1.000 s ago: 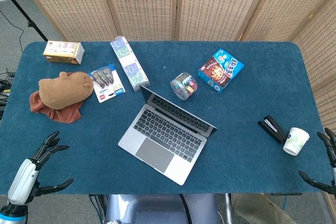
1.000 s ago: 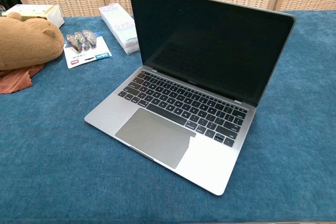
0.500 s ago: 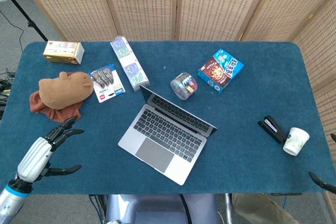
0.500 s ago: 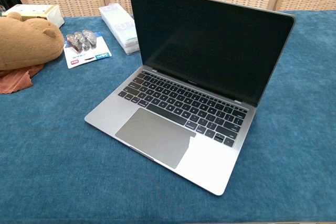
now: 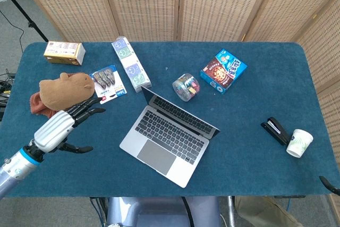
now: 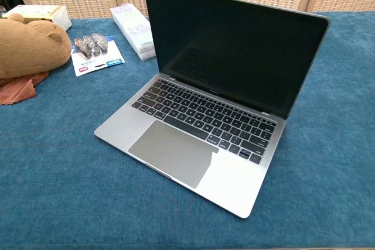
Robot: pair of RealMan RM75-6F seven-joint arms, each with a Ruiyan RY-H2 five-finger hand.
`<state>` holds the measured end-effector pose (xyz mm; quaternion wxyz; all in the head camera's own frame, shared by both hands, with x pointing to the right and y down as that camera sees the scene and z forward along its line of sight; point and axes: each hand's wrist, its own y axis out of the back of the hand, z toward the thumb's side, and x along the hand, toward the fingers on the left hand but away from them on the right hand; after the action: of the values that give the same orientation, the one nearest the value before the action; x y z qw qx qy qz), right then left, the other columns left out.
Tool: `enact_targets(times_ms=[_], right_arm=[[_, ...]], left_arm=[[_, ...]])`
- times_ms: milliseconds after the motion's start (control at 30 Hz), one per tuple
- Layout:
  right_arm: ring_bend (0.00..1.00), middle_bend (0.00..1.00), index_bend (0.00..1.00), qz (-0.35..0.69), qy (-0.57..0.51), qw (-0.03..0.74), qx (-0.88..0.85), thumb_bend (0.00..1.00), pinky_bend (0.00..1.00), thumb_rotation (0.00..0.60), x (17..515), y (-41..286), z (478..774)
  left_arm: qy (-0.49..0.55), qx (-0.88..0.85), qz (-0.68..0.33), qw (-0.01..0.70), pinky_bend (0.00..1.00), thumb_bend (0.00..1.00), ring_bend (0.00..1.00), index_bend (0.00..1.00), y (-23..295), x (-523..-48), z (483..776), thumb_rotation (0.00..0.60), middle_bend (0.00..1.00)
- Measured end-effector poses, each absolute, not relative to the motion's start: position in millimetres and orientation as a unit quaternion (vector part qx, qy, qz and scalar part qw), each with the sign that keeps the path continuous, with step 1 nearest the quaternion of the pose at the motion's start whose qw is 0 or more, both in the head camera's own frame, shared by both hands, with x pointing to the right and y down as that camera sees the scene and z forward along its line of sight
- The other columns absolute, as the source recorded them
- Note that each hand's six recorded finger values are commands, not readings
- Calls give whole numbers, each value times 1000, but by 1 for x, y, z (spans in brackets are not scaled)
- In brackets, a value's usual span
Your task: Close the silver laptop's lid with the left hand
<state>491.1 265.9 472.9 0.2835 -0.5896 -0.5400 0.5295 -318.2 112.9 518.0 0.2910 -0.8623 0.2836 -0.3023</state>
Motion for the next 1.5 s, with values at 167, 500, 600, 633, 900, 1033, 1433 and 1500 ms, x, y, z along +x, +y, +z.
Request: enact_targets(times_ms=[167, 500, 600, 633, 900, 1033, 1433, 1500], right_arm=[[0, 0, 21, 532, -546, 279, -583, 192, 0, 600, 498, 267, 471], [0, 0, 21, 545, -557, 274, -564, 191, 0, 600, 511, 275, 467], [0, 0, 21, 549, -559, 272, -559, 191, 0, 600, 515, 278, 466], [0, 0, 21, 550, -559, 271, -558, 191, 0, 600, 516, 279, 465], [0, 0, 21, 553, -567, 269, -548, 191, 0, 600, 523, 284, 460], [0, 0, 21, 549, -573, 272, -545, 191, 0, 600, 524, 285, 455], [0, 0, 21, 549, -578, 270, -541, 191, 0, 600, 527, 287, 451], [0, 0, 21, 549, -579, 269, -539, 192, 0, 600, 529, 287, 451]], left_arm=[[233, -863, -317, 317, 132, 120, 35, 143, 93, -295, 530, 600, 1], [215, -853, -328, 345, 128, 120, 34, 142, 50, -261, 546, 600, 1], [209, -850, -325, 358, 124, 120, 31, 142, 40, -248, 545, 600, 1], [208, -851, -323, 360, 123, 120, 30, 142, 37, -243, 545, 600, 1], [203, -862, -300, 354, 122, 120, 29, 142, 32, -211, 548, 600, 1], [204, -870, -290, 342, 122, 120, 29, 142, 35, -194, 557, 600, 1], [197, -877, -274, 341, 119, 121, 29, 142, 35, -156, 571, 600, 1], [196, -878, -268, 344, 117, 121, 26, 142, 34, -148, 569, 600, 1]])
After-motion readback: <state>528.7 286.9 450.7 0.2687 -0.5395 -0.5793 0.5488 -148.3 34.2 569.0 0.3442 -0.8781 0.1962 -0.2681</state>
